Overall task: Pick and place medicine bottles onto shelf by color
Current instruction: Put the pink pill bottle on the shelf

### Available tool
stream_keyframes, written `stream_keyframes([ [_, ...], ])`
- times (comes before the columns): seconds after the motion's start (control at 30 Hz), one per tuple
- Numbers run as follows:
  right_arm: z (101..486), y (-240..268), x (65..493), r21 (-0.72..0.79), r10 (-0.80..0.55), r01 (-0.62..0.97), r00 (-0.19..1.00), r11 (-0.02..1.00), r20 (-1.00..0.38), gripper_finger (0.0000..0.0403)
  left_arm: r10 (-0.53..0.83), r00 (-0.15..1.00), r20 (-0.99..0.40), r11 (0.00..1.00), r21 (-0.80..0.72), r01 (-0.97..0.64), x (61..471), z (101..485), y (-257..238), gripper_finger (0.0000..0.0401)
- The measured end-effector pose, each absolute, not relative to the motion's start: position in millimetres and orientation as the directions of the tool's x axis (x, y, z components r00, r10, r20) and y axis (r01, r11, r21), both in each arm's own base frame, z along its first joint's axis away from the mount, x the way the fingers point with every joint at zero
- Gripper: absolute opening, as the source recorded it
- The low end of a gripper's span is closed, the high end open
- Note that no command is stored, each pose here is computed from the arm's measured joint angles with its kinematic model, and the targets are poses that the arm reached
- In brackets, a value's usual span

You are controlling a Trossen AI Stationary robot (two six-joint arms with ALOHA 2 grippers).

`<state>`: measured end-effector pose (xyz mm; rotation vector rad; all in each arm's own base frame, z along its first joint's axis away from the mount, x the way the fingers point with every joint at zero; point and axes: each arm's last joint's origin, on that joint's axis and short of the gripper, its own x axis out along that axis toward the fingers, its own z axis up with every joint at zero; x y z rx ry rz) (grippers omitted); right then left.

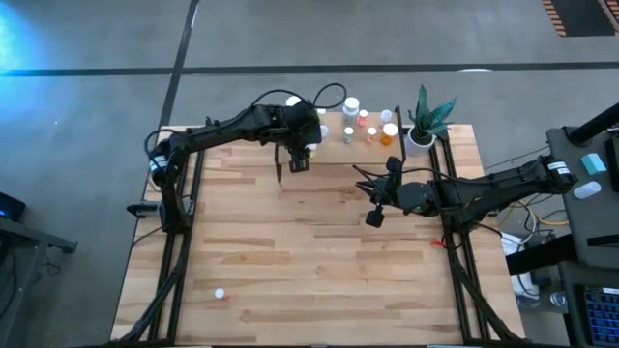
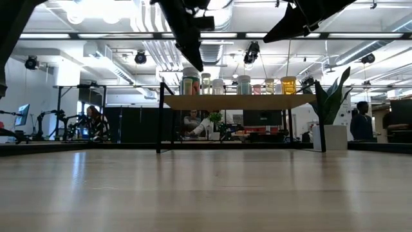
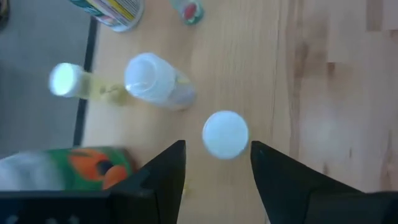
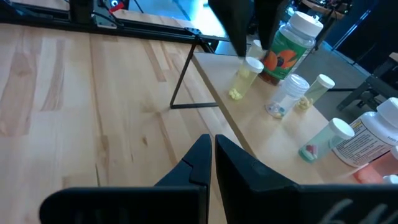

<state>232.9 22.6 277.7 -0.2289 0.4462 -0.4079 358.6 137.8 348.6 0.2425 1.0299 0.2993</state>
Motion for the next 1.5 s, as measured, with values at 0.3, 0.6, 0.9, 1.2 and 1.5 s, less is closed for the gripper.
stream_keyframes([
  [0.3,277.0,22.5,232.6,-0.323,-0.43,0.319,0.82,0.891,-0.377,0.0013,0.261,0.563,-0.784,0.959,0.279,-0.056,318.4,385.9,91.6,0.0134],
  [0.6,276.6,22.6,232.8,-0.311,-0.427,0.322,0.824,0.894,-0.373,0.0013,0.034,0.499,-0.866,0.975,0.139,0.174,265.5,353.5,-12.1,0.006],
  [0.9,278.2,22.7,233.6,-0.296,-0.425,0.331,0.831,0.896,-0.359,0.0013,-0.113,0.329,-0.938,0.989,-0.073,0.132,213.8,304.0,-111.1,0.0032],
  [1.2,277.6,22.9,234.4,-0.296,-0.425,0.331,0.83,0.896,-0.36,0.0013,-0.111,0.199,-0.974,0.993,-0.1,0.062,187.3,275.2,-183.2,0.0121],
  [1.5,277.6,22.9,234.5,-0.295,-0.425,0.331,0.831,0.896,-0.359,0.0012,0.009,0.06,-0.998,0.995,0.014,0.096,190.1,232.3,-212.3,0.0207],
])
